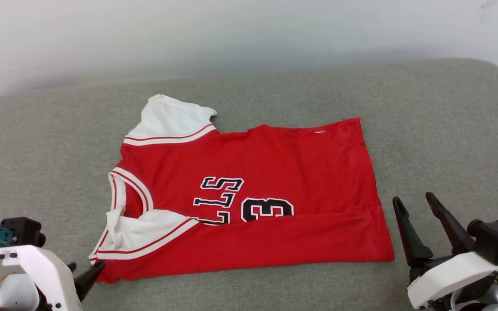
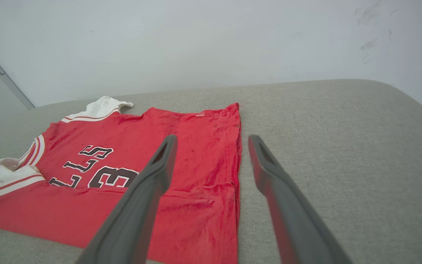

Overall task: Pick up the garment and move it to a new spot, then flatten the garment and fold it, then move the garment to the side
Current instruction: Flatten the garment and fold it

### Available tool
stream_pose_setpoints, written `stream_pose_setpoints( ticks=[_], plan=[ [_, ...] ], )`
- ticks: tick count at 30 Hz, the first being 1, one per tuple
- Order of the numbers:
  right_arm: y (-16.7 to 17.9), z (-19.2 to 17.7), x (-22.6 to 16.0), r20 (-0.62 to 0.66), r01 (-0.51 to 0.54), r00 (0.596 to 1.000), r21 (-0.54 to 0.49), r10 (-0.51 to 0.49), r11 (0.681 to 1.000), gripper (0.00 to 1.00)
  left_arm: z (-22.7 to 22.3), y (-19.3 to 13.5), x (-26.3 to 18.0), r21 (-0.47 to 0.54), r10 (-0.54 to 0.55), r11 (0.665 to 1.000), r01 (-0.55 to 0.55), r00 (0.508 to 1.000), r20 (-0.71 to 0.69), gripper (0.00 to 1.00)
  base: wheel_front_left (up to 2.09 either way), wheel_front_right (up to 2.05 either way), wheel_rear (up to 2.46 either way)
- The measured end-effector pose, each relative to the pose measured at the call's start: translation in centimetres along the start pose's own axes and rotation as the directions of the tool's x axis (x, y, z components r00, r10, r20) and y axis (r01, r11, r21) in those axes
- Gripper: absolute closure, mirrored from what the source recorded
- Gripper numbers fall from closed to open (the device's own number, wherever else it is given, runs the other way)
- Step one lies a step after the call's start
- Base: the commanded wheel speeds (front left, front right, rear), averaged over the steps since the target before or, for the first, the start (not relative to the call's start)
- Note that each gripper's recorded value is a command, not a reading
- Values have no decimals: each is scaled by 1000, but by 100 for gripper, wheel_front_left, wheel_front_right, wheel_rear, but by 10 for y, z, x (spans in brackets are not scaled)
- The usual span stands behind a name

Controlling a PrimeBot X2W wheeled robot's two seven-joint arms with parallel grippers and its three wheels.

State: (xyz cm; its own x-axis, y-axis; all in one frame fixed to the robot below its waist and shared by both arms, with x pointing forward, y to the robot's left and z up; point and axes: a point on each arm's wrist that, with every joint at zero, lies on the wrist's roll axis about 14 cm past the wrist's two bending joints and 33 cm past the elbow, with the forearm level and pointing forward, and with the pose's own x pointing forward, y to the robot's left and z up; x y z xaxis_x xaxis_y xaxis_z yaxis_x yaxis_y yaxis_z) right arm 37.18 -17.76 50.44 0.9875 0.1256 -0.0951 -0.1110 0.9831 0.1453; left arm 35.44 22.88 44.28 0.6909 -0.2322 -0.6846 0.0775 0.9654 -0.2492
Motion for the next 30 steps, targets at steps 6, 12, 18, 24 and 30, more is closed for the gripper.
stream_pose_setpoints(
  ticks=[6, 12, 18, 24, 30],
  plan=[
    [-1, -9, 5, -27, 16, 1000, 18, -15, 1000, 0, -22, -1, 20, -58, -21, 998, 13, 989, -149, 0, 0, 0, 0],
    [-4, -29, 12, -84, 31, 996, 32, -28, 999, 0, -39, 4, 48, -130, -41, 991, 10, 969, -242, 0, 0, 0, 0],
    [-14, -40, 14, -115, 63, 992, 41, -58, 997, 0, -54, 5, 62, -156, -64, 988, 15, 946, -318, 33, 0, 0, 0],
    [-23, -42, 12, -141, 90, 987, 55, -82, 994, 0, -51, 0, 68, -201, -90, 979, 38, 963, -254, 100, 0, 0, 0],
    [-36, -45, 6, -213, 111, 973, 71, -93, 991, 0, -39, -6, 60, -206, -103, 976, 67, 980, -169, 100, 0, 0, 0]
  ],
)
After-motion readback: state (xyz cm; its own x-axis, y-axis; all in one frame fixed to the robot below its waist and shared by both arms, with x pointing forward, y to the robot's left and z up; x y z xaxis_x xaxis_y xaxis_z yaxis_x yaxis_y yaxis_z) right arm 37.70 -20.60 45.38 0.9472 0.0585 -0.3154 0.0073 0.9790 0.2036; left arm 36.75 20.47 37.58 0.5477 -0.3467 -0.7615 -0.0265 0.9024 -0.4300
